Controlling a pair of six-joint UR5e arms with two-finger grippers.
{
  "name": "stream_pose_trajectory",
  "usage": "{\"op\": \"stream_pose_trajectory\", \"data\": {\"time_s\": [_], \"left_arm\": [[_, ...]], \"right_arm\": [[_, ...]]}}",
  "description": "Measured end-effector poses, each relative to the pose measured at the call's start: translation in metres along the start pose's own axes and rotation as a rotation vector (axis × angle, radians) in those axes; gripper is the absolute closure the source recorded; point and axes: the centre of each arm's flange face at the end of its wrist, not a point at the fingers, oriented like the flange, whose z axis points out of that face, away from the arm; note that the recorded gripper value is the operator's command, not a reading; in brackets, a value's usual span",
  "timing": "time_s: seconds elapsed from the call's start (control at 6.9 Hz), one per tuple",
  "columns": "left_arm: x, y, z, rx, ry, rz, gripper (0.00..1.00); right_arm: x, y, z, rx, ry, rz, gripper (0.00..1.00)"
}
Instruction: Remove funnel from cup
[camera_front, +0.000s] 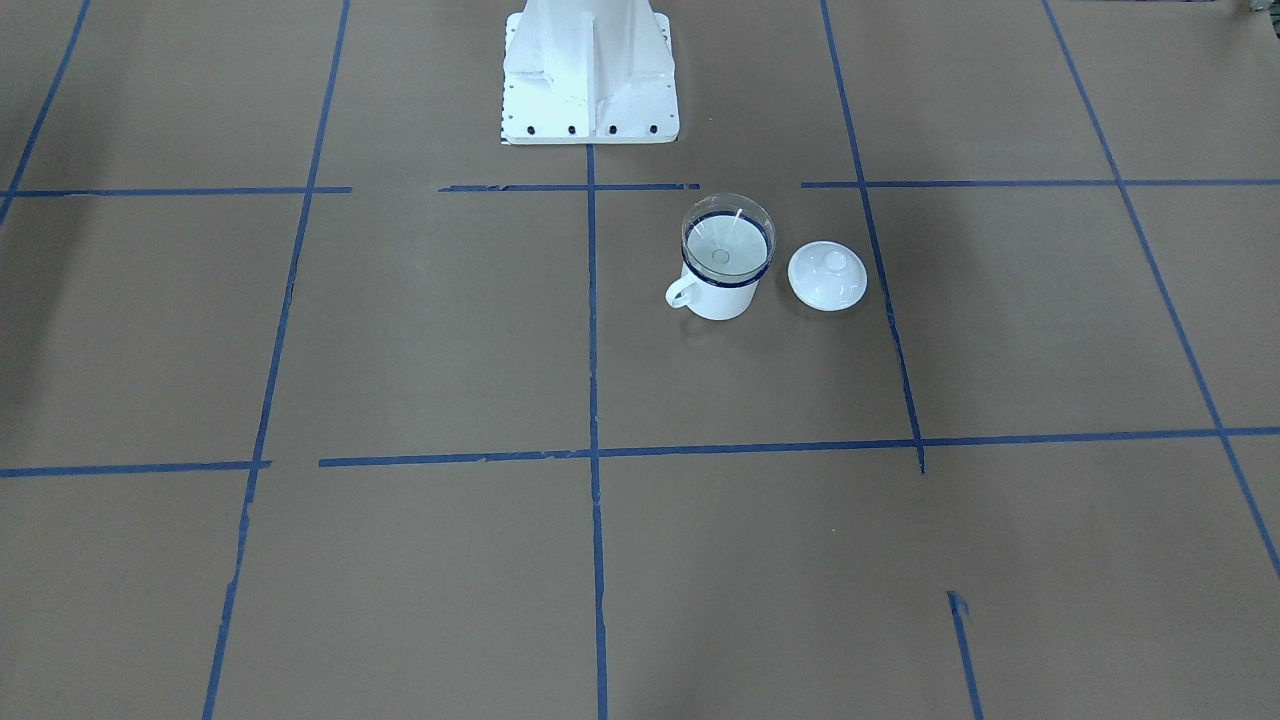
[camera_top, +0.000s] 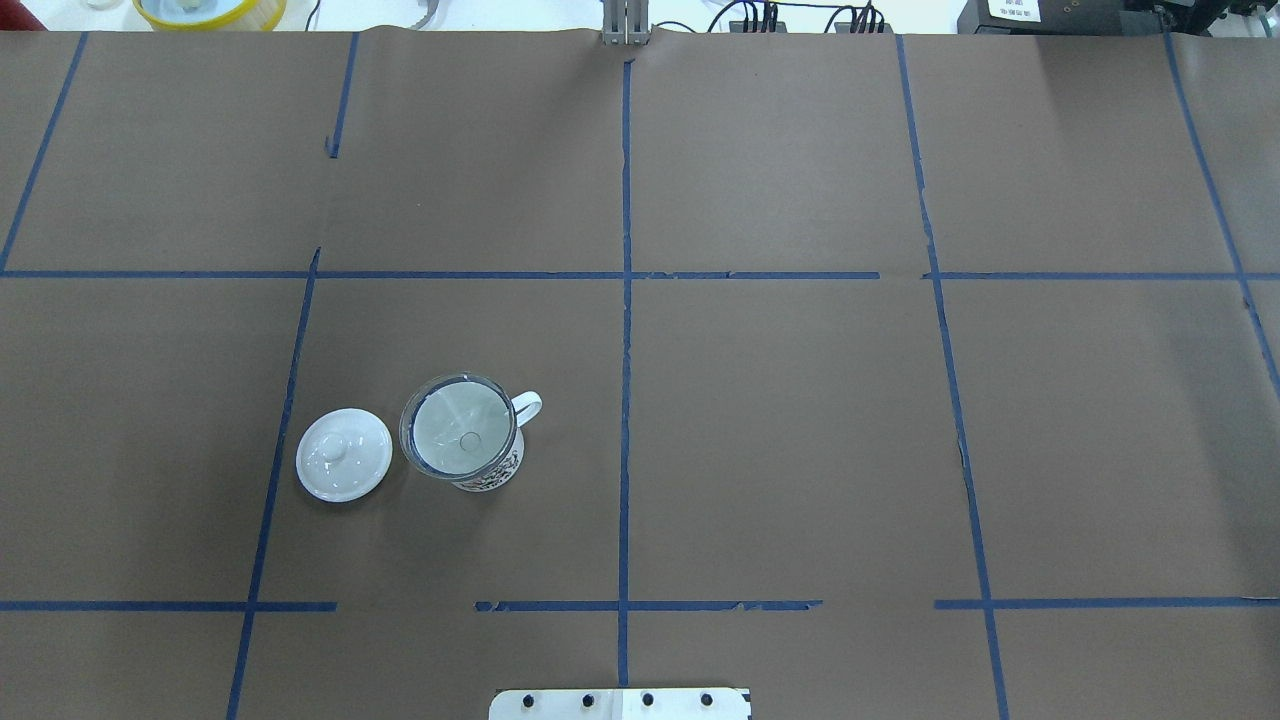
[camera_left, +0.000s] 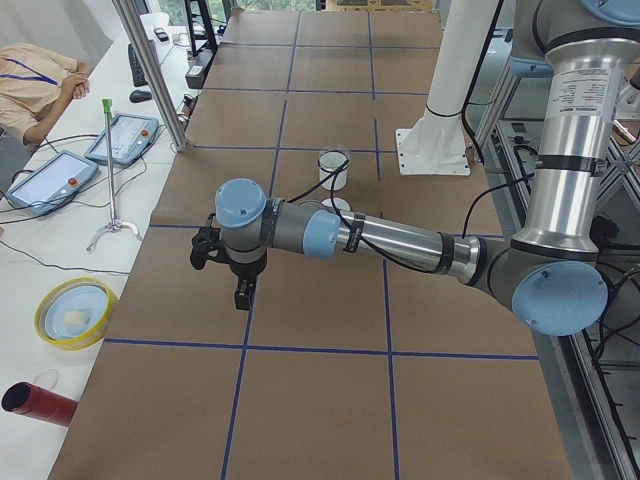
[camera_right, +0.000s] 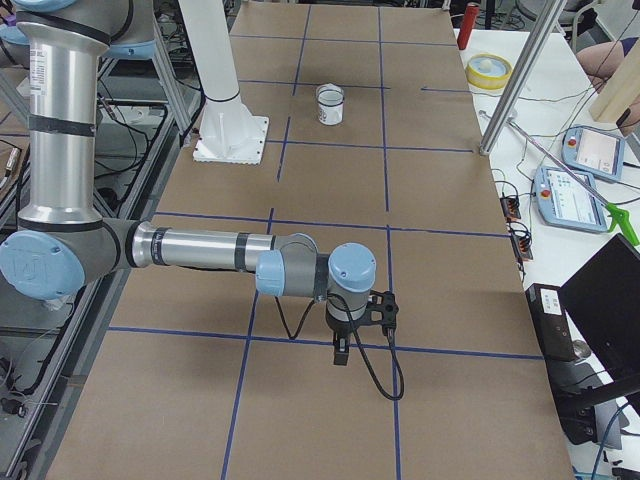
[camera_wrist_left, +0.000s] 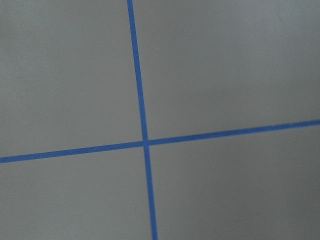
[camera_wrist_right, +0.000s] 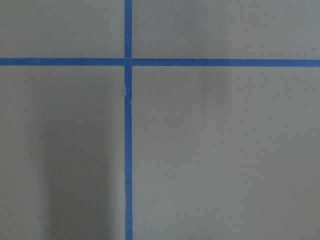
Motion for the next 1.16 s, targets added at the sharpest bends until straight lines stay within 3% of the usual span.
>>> {"op": "stream_pose_trajectory", "data": {"time_s": [0.43,0.72,0.87,1.16], "left_arm": [[0.175,-0.017,0.017,-0.003,0.095,-0.144,0.00],[0.308,-0.009,0.046,-0.085,0.146,-0.246,0.00],[0.360,0.000,0.056,-0.130,0.134,-0.280,0.00],[0.474,0.022,0.064,-0.185,0.047,-0.288,0.00]], "right_arm": [[0.000,0.000,0.000,0.000,0.000,0.000,0.00],[0.000,0.000,0.000,0.000,0.000,0.000,0.00],[0.000,0.000,0.000,0.000,0.000,0.000,0.00],[0.000,0.000,0.000,0.000,0.000,0.000,0.00]]}}
